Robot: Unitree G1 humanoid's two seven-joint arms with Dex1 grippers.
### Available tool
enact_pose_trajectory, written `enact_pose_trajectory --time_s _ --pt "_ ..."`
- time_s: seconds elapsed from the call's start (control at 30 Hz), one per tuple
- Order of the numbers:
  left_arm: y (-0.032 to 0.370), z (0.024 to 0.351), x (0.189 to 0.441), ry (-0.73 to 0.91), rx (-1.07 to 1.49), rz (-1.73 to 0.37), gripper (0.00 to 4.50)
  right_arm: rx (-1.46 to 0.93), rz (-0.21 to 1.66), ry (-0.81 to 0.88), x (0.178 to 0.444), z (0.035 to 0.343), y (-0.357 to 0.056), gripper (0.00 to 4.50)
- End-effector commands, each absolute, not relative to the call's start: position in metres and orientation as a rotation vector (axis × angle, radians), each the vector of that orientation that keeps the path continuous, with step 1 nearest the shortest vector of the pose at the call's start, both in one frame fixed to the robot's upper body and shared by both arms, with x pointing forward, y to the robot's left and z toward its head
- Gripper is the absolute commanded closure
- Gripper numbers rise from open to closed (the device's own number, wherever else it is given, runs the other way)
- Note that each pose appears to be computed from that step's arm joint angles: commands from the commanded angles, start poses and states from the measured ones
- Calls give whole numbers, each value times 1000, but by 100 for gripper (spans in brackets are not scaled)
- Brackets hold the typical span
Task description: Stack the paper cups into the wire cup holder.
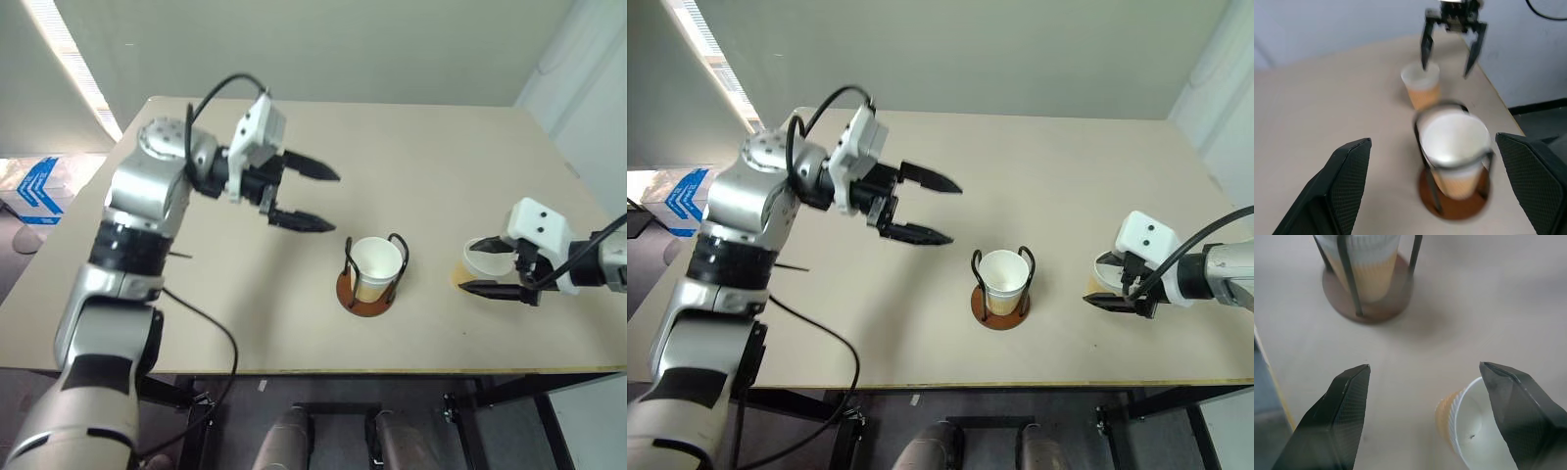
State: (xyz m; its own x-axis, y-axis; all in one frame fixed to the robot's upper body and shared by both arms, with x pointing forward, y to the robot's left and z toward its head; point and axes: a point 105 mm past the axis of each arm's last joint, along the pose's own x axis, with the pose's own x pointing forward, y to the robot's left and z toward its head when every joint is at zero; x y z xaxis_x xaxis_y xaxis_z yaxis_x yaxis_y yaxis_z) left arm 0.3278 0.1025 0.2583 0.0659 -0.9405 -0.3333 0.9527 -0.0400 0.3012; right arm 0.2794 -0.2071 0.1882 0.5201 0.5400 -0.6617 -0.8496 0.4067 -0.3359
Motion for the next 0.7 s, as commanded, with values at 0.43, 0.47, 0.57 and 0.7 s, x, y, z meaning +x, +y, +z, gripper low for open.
enact_pose_trajectory --time_s 0.43,0.47,0.57,0.7 --pt "138 260 318 18 514 -1293 5 -896 885 615 320 167 -243 70" --pt "139 258 317 22 519 -1289 1 -904 897 617 320 164 -242 88" --pt "143 253 315 36 525 -1280 0 -920 925 603 322 161 -236 163" --pt "151 250 314 62 525 -1271 0 -919 960 579 320 166 -229 303"
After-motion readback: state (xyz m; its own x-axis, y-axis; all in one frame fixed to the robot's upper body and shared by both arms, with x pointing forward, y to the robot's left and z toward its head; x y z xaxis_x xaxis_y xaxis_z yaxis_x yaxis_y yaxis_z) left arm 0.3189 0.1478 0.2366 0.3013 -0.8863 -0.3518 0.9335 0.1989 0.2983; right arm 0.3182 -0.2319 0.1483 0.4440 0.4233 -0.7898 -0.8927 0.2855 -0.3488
